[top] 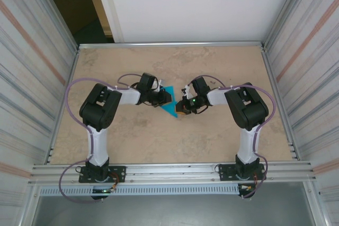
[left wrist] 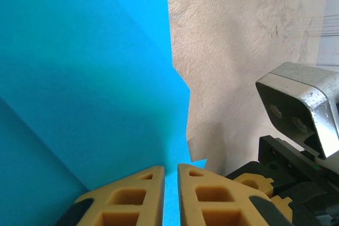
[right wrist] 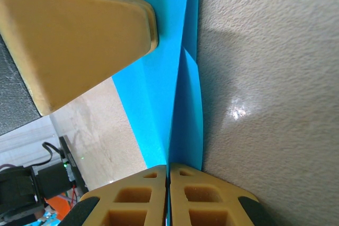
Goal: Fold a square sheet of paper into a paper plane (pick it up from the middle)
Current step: Fourth fold the wing at the center of the table.
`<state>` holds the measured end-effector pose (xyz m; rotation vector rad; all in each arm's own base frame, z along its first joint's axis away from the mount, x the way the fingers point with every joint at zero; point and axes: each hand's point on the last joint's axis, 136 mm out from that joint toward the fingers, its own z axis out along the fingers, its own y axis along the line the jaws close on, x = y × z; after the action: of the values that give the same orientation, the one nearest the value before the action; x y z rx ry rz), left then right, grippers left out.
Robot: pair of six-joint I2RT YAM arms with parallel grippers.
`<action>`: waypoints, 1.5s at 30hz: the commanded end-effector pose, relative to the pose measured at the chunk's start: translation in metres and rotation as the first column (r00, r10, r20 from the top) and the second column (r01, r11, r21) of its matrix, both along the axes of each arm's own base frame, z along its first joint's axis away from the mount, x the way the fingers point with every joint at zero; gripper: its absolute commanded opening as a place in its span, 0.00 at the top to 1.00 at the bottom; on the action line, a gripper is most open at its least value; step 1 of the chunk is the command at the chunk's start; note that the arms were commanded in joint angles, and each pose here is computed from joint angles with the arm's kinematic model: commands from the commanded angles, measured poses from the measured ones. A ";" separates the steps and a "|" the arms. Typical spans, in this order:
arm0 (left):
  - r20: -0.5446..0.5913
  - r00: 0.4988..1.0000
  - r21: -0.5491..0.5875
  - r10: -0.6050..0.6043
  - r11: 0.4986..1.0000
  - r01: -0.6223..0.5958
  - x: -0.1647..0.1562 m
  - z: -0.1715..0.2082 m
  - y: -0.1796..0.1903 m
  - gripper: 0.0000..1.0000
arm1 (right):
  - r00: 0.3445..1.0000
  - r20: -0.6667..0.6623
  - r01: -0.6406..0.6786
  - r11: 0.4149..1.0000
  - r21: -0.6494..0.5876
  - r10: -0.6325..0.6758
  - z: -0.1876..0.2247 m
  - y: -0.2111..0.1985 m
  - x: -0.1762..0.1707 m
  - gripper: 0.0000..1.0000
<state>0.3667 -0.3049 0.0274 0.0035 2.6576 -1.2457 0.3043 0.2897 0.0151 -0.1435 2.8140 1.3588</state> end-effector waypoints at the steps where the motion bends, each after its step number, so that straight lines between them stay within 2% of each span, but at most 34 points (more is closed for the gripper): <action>1: -0.044 0.999 0.042 0.022 0.999 -0.020 0.001 -0.019 0.008 0.85 | 0.996 -0.089 0.014 0.989 -0.144 -0.027 -0.044 -0.021 -0.018 0.90; 17: -0.114 0.993 0.133 0.043 0.991 -0.027 -0.010 -0.039 0.021 0.87 | 0.997 -0.078 0.003 0.995 -0.098 -0.011 -0.024 -0.015 -0.015 0.84; 22: -0.114 0.993 0.137 0.044 0.990 -0.029 -0.010 -0.039 0.021 0.87 | 0.998 -0.057 -0.010 0.998 -0.059 0.007 -0.002 -0.009 -0.015 0.82; 33: -0.119 0.992 0.138 0.043 0.990 -0.026 -0.010 -0.041 0.021 0.87 | 0.997 -0.074 -0.041 0.998 -0.043 0.038 0.005 -0.008 -0.028 0.86; 39: -0.123 0.992 0.136 0.042 0.990 -0.025 -0.010 -0.042 0.021 0.86 | 0.998 -0.058 -0.039 0.999 -0.023 0.038 0.016 -0.004 -0.024 0.86; 45: -0.126 0.991 0.137 0.042 0.990 -0.024 -0.012 -0.043 0.022 0.86 | 0.999 -0.028 -0.019 0.999 -0.048 0.018 0.025 -0.008 -0.020 0.82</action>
<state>0.3690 -0.3030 0.0237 -0.0258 2.7000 -1.2148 0.2879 0.2827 0.0248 -0.1367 2.8881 1.3239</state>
